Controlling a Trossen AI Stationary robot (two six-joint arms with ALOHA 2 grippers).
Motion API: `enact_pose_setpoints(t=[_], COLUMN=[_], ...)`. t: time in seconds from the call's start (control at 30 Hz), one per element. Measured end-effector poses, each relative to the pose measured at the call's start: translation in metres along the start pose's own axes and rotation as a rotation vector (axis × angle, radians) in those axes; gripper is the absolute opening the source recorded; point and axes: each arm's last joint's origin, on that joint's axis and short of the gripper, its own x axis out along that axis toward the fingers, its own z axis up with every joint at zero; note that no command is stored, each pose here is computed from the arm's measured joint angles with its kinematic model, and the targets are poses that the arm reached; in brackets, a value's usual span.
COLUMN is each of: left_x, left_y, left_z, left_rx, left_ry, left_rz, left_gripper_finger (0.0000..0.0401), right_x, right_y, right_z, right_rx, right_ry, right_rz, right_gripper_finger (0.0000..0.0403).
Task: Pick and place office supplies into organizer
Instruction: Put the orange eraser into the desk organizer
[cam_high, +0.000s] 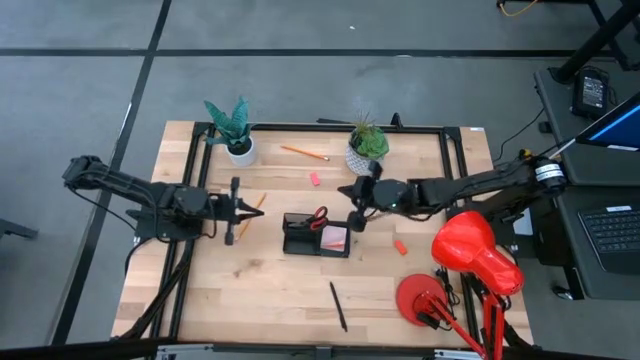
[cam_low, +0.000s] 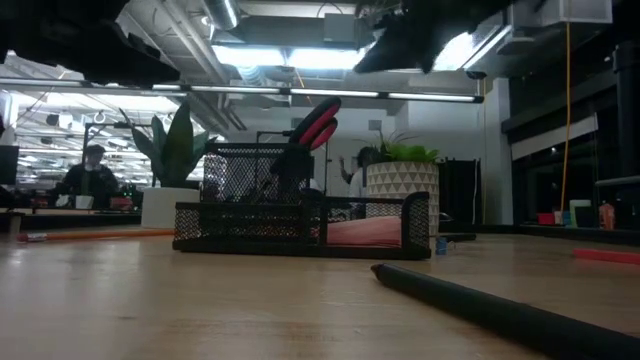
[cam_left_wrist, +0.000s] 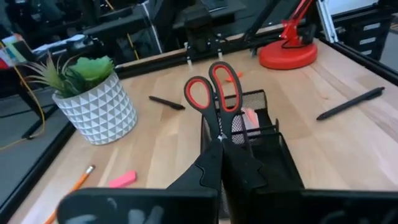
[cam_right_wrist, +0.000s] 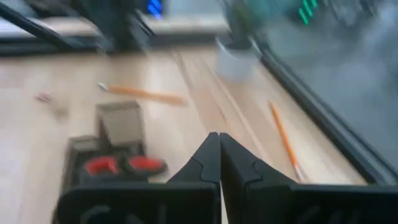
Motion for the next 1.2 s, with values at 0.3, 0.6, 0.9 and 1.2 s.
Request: enact_pose_setpoints(t=[0.3, 0.6, 0.9, 1.2], left_x=[-0.013, -0.017, -0.017, -0.017], left_y=[0.003, 0.004, 0.005, 0.006], left_z=[0.003, 0.003, 0.003, 0.003], left_rx=[-0.004, -0.006, -0.081, -0.099], left_ry=[-0.088, -0.096, -0.096, -0.091], left_rz=[0.014, 0.014, 0.014, 0.049], left_gripper_finger=[0.0002, 0.0002, 0.0002, 0.0001], right_x=[-0.021, -0.057, -0.085, -0.091], right_y=[0.021, 0.052, 0.068, 0.075], right_z=[-0.001, -0.027, -0.045, -0.055], right_rx=[0.201, 0.219, 0.282, 0.349], right_ry=[0.351, 0.524, 0.619, 0.702], right_rz=[-0.073, -0.058, -0.114, -0.137], right_gripper_finger=[0.0001, 0.0001, 0.0006, 0.0043])
